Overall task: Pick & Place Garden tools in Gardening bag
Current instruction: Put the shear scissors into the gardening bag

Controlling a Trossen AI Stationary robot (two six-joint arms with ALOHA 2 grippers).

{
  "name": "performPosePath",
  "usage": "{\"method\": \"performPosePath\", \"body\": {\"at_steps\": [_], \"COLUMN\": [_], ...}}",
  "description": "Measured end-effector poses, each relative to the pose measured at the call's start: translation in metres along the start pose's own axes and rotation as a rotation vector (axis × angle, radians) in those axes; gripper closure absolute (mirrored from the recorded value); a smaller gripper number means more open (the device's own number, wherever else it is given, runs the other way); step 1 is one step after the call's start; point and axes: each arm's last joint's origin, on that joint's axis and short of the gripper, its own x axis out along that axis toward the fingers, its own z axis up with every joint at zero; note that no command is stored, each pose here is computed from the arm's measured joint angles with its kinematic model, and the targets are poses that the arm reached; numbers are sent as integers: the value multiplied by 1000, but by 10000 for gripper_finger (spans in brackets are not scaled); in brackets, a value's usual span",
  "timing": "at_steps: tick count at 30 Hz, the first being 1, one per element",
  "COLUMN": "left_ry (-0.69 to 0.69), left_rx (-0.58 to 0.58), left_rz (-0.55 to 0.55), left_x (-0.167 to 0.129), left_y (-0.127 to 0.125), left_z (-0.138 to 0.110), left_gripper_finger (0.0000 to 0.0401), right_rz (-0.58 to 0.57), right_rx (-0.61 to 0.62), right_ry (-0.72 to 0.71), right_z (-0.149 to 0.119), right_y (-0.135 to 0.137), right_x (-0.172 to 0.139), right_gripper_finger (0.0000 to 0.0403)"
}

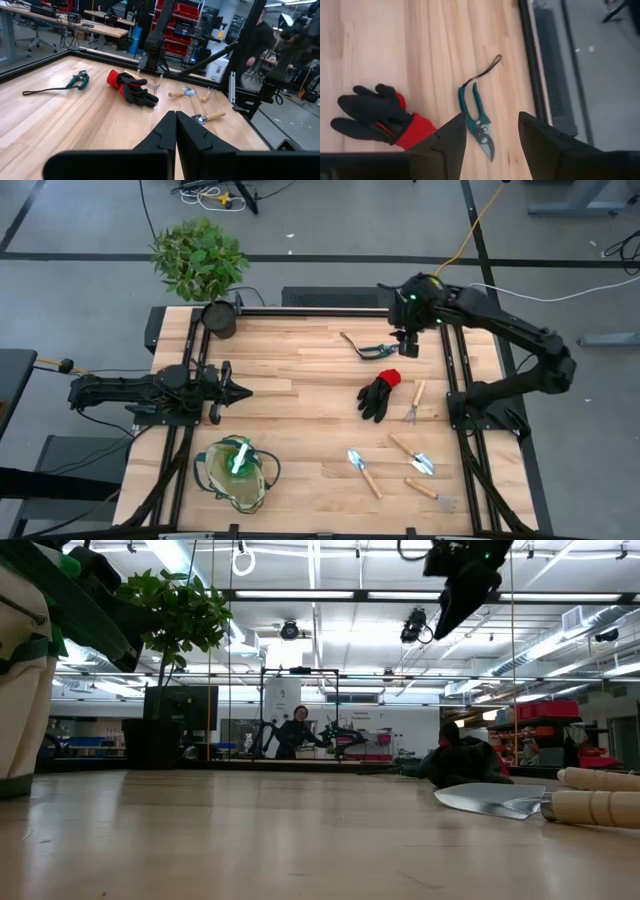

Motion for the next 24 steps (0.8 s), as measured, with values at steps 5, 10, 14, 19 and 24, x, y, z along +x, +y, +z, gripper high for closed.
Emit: {"method": "performPosePath", "body": {"at_steps": [5, 10, 14, 19, 24], "left_ry": [0, -1, 0, 0, 0], "left_rx": [-25, -48, -48, -45, -44], "left_rz": [0, 0, 0, 0, 0], "left_x": [0, 0, 0, 0, 0], "left_y": [0, 0, 0, 0, 0], "left_z": [0, 0, 0, 0, 0], "left_gripper_finger": [387, 387, 387, 387, 387], "right_rz": [41, 85, 151, 184, 229], "right_rx": [-8, -27, -19, -17, -23], "right_ry": [78, 129, 123, 136, 171], "right_z": [1, 3, 6, 7, 4], "right_y": [-11, -17, -20, -25, -25], "right_x": [29, 54, 73, 94, 117], "right_gripper_finger": [223, 223, 223, 223, 223]}}
